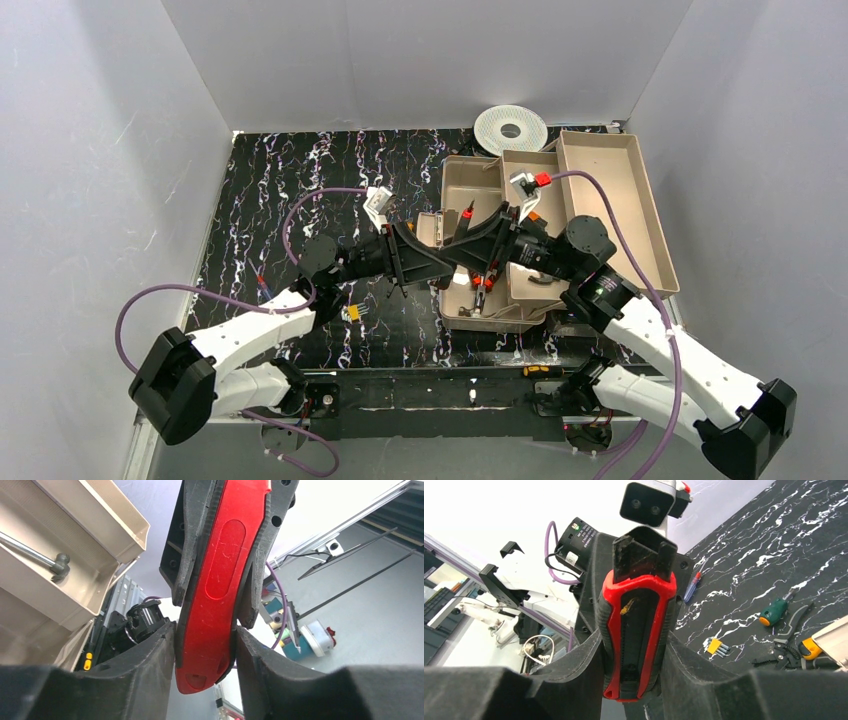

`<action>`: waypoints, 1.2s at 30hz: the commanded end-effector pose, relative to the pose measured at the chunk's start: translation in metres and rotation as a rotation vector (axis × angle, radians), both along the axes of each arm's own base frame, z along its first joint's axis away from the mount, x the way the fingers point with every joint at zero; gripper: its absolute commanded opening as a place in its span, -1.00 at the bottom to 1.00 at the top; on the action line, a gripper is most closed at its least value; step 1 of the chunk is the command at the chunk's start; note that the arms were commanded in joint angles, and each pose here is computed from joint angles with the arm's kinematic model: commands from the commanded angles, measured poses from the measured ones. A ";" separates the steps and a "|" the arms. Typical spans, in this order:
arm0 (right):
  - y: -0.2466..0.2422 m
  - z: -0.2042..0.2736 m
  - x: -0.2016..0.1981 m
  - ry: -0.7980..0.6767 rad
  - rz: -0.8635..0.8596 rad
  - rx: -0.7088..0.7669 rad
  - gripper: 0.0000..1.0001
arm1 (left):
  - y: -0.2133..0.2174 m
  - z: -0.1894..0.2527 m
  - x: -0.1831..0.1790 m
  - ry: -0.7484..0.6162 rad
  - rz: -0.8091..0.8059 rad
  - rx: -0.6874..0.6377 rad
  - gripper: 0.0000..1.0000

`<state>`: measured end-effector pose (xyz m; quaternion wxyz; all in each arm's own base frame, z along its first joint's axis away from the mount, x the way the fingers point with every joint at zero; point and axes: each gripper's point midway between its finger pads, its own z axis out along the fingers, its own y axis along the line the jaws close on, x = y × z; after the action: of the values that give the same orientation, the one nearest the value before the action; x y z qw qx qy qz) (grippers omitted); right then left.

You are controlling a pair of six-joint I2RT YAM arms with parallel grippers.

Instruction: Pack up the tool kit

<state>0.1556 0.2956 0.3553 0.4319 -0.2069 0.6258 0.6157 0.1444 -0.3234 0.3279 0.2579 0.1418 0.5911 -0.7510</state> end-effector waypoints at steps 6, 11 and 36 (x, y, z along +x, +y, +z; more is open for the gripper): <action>-0.038 -0.005 0.040 -0.005 -0.334 -0.145 -0.97 | 0.010 -0.020 -0.006 -0.098 0.046 0.178 0.85; -0.079 -0.025 0.069 0.025 -0.596 -0.339 -0.97 | 0.035 -0.060 0.019 -0.098 0.271 0.427 0.97; -0.214 -0.127 0.144 0.261 -1.007 -1.534 -0.97 | 0.156 -0.181 0.076 0.121 0.832 1.200 0.96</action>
<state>0.2966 0.1040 0.2213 0.3435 -0.0689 0.9232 -0.1579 0.2139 -0.1893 0.1423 0.3482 0.0007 0.9159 -0.1999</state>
